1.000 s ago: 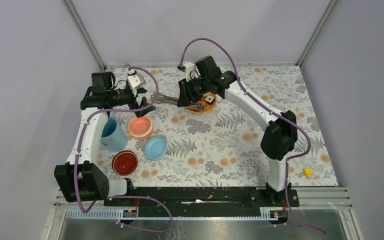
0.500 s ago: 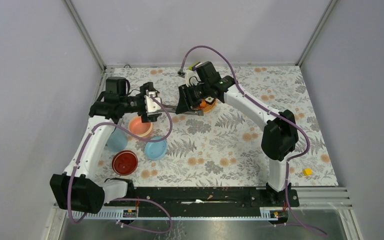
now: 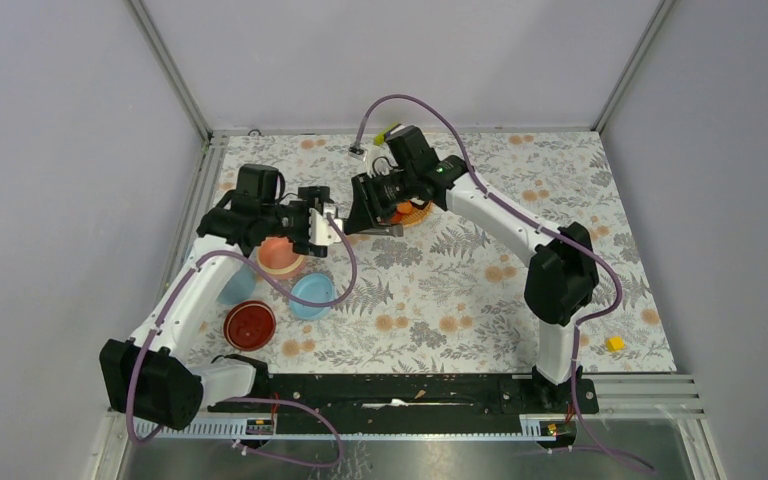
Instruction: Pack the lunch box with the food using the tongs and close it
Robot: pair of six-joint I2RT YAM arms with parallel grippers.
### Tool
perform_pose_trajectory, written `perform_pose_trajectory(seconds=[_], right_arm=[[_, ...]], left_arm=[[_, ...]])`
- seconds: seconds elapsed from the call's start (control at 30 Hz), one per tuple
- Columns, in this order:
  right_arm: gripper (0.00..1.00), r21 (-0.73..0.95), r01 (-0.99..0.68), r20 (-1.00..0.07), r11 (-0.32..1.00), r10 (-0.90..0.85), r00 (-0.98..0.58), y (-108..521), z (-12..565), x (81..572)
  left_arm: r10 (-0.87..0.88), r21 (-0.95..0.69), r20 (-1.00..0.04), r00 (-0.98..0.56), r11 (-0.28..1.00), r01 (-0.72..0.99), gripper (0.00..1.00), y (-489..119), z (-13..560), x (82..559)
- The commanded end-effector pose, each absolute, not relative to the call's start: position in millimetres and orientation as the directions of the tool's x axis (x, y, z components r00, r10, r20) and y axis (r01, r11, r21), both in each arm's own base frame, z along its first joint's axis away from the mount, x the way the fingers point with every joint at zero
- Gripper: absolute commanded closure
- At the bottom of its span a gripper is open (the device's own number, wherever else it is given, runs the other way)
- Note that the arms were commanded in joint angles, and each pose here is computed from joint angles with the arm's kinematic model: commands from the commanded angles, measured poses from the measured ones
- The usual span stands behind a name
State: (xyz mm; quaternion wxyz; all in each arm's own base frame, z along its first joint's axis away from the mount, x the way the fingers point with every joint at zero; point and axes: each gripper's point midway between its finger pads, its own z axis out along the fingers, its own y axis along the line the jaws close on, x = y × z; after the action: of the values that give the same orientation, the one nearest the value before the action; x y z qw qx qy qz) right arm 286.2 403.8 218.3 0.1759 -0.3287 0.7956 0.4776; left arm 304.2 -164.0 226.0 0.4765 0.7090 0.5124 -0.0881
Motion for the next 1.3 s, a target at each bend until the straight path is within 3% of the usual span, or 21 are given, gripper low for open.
perform_pose_trajectory(seconds=[0.0, 0.2, 0.37, 0.53, 0.87, 1.27], right_arm=[[0.59, 0.632, -0.743, -0.663, 0.218, -0.344, -0.665, 411.4, 256.3, 264.8], [0.58, 0.639, -0.743, -0.662, 0.199, -0.351, -0.663, 411.8, 258.8, 258.9], [0.57, 0.637, -0.743, -0.658, 0.205, -0.359, -0.662, 413.0, 252.8, 255.0], [0.5, 0.626, -0.745, -0.654, 0.232, -0.364, -0.663, 412.6, 245.7, 258.1], [0.41, 0.59, -0.767, -0.657, 0.252, -0.402, -0.638, 412.2, 239.4, 258.9], [0.51, 0.588, -0.764, -0.64, 0.266, -0.426, -0.64, 413.1, 233.4, 261.9]], left_arm=[[0.679, 0.635, -0.53, 0.508, -0.079, 0.769, 0.24, -163.3, 219.5, 310.2], [0.69, 0.64, -0.504, 0.52, -0.105, 0.761, 0.39, -165.7, 215.1, 309.7], [0.698, 0.645, -0.493, 0.52, -0.108, 0.757, 0.63, -166.3, 216.9, 312.4], [0.705, 0.641, -0.498, 0.504, -0.092, 0.762, 0.82, -167.5, 220.0, 313.6], [0.721, 0.645, -0.481, 0.5, -0.096, 0.759, 0.83, -165.4, 218.7, 316.4], [0.713, 0.649, -0.501, 0.491, -0.066, 0.758, 0.83, -168.1, 227.3, 318.3]])
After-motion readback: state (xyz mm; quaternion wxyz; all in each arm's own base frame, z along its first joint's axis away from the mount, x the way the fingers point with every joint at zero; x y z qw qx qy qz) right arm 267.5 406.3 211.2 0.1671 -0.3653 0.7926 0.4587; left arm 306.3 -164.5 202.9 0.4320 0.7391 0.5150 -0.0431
